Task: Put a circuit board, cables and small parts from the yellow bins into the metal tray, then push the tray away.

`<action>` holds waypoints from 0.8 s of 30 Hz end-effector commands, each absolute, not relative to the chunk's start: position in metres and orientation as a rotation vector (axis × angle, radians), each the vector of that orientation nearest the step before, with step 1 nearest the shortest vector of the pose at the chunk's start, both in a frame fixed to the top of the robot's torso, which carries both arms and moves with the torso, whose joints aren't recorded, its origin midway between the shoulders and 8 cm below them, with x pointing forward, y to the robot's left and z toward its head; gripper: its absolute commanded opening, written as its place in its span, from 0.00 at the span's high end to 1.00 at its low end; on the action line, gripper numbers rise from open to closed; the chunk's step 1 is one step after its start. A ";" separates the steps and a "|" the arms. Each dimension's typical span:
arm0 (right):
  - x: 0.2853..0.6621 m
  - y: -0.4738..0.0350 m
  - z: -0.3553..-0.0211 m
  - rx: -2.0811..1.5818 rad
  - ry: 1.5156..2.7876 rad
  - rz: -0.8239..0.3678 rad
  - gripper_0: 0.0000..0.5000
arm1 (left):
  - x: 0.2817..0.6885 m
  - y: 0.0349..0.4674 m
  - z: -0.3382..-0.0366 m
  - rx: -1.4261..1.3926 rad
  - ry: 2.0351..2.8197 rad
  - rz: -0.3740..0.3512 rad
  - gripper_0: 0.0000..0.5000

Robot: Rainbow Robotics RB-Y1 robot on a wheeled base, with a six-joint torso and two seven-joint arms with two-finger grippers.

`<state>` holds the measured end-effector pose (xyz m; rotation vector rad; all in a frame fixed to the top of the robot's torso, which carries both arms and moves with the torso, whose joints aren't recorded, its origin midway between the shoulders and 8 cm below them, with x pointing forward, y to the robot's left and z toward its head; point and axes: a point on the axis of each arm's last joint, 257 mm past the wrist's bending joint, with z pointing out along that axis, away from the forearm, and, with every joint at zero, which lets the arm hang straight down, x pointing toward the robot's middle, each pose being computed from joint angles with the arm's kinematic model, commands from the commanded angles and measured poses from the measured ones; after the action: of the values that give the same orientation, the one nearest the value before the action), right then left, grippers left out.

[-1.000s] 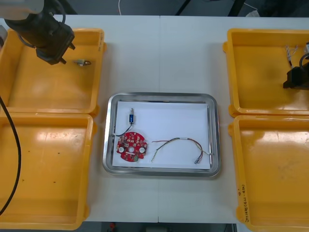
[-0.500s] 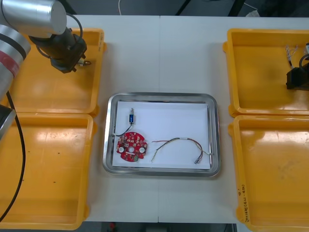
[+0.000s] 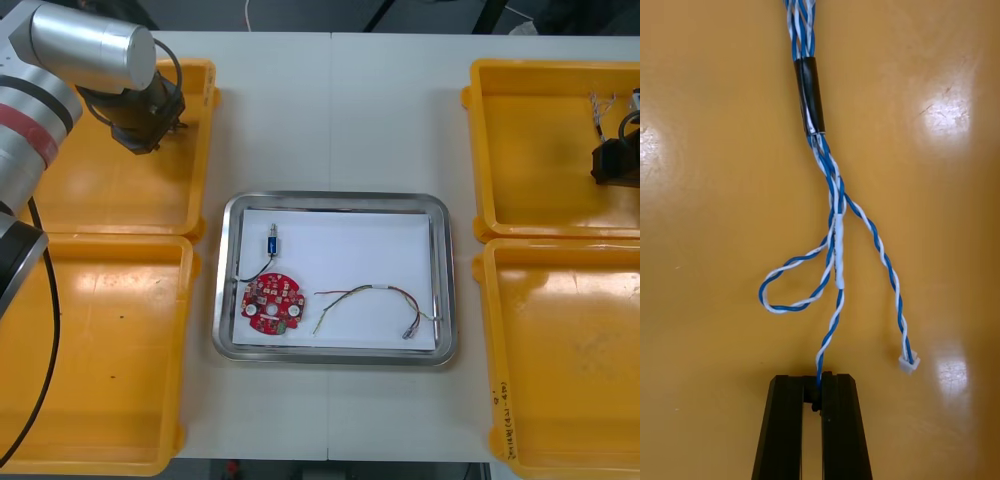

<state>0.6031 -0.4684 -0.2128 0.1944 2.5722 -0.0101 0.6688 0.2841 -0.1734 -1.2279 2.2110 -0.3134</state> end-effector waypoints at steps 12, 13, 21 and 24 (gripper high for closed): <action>0.597 -0.456 -0.178 0.186 2.605 0.017 1.00 | 0.690 0.268 -0.136 -1.195 2.128 -0.348 0.00; 0.597 -0.456 -0.174 0.185 2.604 0.014 1.00 | 0.690 0.269 -0.136 -1.192 2.127 -0.347 0.00; 0.587 -0.444 -0.145 0.180 2.631 0.005 1.00 | 0.690 0.266 -0.137 -1.194 2.130 -0.356 0.00; 0.583 -0.439 -0.135 0.195 2.639 0.002 1.00 | 0.690 0.265 -0.138 -1.190 2.132 -0.352 0.00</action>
<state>0.5828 -0.4229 -0.1665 0.1401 2.6772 0.0669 0.6751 0.2894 -0.1697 -1.2001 2.1825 -0.2949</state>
